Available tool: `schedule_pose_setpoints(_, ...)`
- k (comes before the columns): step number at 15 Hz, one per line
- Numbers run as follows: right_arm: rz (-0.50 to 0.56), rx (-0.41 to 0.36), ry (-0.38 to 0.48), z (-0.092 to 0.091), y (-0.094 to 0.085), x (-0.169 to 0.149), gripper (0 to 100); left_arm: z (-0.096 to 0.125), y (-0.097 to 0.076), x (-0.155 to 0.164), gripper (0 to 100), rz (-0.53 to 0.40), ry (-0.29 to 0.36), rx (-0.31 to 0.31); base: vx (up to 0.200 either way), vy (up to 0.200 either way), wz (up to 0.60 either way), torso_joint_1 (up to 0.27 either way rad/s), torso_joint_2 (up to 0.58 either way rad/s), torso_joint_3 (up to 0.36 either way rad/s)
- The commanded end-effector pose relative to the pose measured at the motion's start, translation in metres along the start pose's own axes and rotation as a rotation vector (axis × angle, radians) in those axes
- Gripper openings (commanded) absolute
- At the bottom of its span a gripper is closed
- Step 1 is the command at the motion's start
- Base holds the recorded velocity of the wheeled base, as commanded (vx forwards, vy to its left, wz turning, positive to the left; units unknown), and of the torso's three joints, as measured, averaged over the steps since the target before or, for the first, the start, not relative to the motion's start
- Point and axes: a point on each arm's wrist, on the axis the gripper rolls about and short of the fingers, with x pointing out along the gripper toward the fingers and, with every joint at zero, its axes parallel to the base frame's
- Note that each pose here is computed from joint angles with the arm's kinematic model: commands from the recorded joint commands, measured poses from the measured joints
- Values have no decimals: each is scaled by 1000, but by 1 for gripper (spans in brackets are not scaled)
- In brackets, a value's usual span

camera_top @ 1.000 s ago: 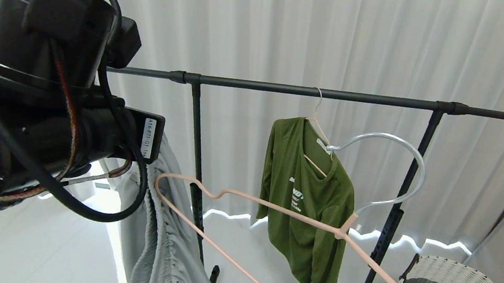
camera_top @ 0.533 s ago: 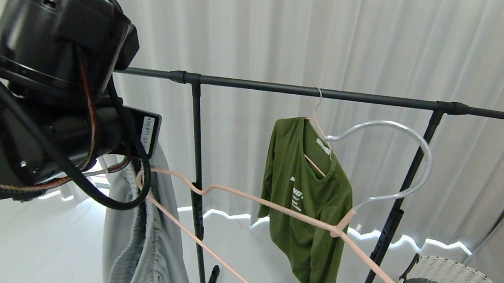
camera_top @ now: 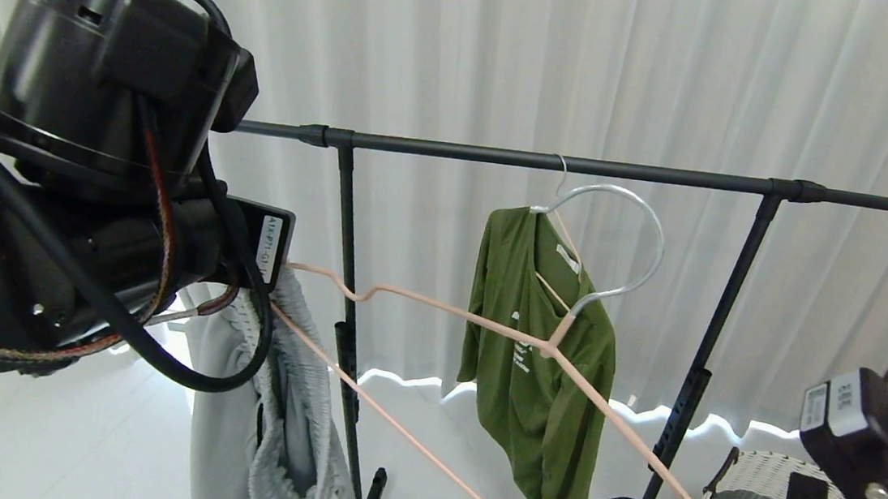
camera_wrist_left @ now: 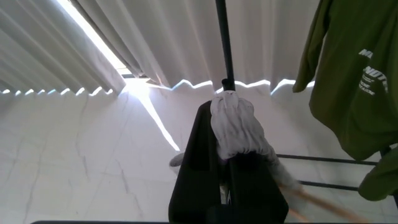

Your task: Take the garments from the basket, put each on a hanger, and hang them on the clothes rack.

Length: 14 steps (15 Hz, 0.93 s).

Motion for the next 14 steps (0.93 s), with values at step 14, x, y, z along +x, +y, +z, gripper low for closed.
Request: schedule_pose_setpoints(14,-62,16,29,-2,3,71,0,-4,-49,-65,0,-315,-83,-68,0,0,0,0,0,0)
